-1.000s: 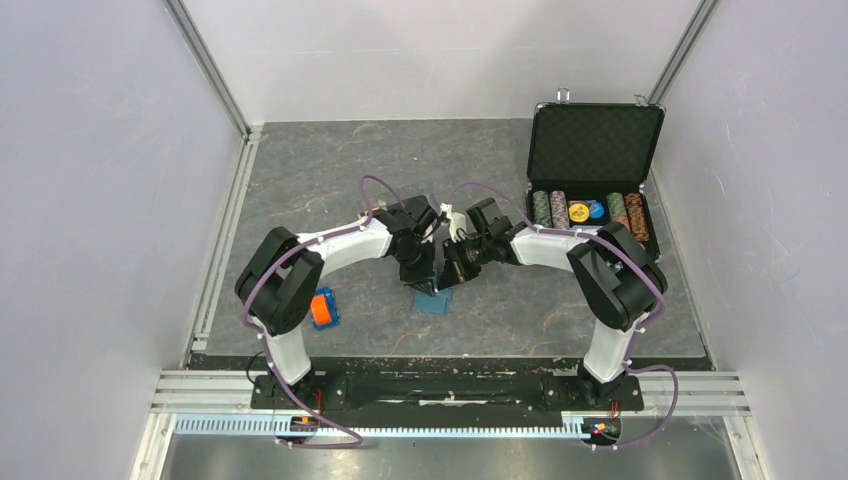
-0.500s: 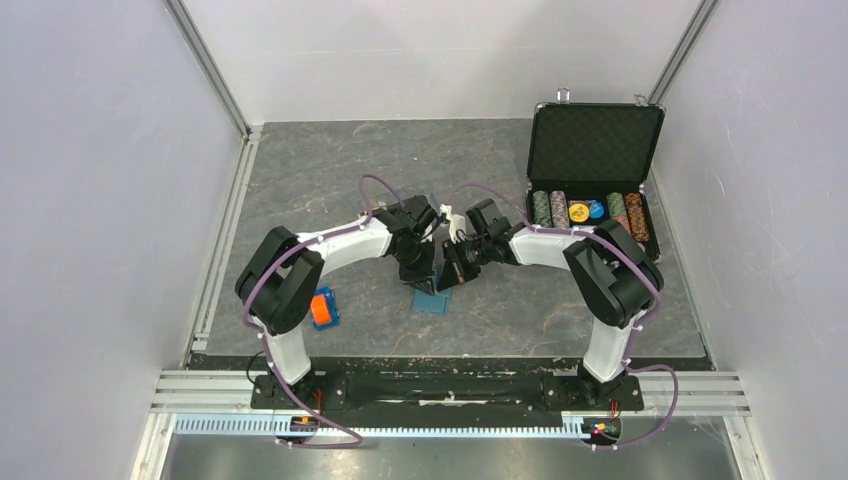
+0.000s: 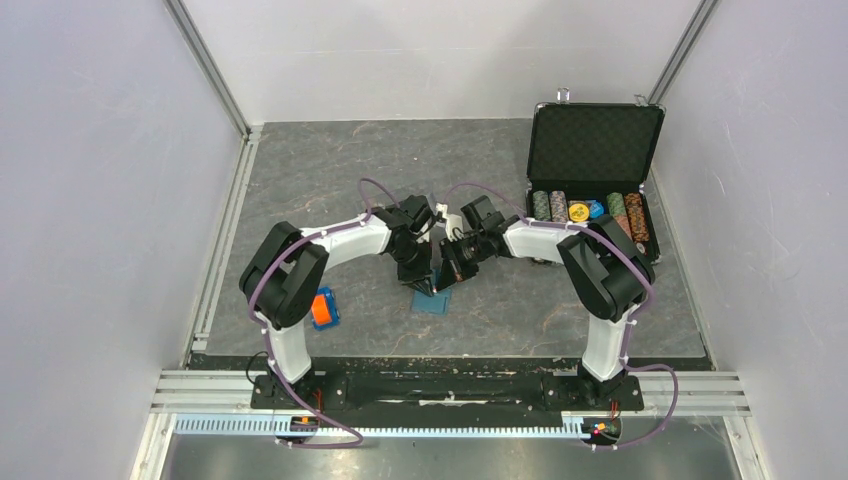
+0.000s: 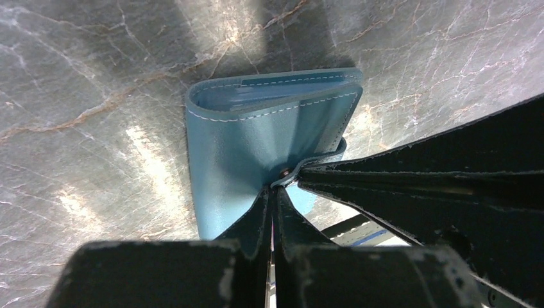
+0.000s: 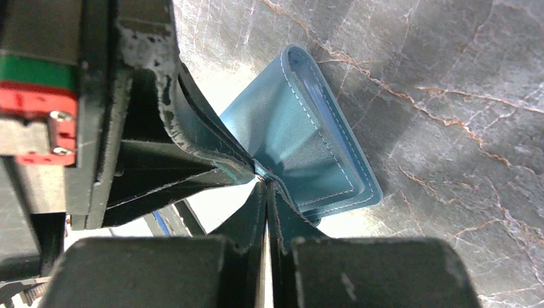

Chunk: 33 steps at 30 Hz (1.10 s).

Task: Put the credit cards into the card holder
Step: Close the card holder at the center of the board.

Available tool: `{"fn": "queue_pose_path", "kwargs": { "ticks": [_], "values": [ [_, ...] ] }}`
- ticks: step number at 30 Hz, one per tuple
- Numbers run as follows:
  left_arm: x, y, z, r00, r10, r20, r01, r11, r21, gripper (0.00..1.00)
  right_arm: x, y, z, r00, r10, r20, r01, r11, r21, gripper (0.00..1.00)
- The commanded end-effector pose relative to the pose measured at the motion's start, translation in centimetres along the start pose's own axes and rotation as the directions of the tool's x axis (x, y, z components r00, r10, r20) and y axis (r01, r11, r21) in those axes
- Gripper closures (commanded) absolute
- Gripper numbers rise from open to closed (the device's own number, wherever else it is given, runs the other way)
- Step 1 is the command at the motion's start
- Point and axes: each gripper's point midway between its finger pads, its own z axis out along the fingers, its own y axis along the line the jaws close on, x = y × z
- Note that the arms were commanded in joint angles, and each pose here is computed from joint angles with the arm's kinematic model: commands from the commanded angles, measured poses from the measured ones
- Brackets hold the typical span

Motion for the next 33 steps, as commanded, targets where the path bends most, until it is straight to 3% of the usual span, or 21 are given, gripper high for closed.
{"fn": "queue_pose_path", "kwargs": {
  "ticks": [1,8,20,33],
  "values": [
    [-0.1,3.4,3.3,0.999,-0.039,0.002,0.039,0.994,-0.103,0.98,4.4,-6.0,1.2,0.991,0.04,-0.128,-0.005,0.964,0.264,1.0],
    [-0.7,2.7,2.8,0.997,-0.07,0.021,0.07,0.997,-0.037,0.98,3.4,-5.0,1.0,0.993,0.022,-0.112,0.004,0.973,0.229,1.0],
    [-2.0,-0.9,-1.8,0.995,-0.023,0.094,0.017,0.998,0.067,0.98,-3.4,1.4,-2.5,0.986,-0.081,0.147,0.075,0.996,0.046,1.0],
    [-2.7,-2.0,-3.4,0.994,-0.014,0.109,0.006,0.997,0.073,0.98,-3.6,2.2,-2.7,0.983,-0.088,0.159,0.087,0.996,0.015,1.0]
  ]
}}
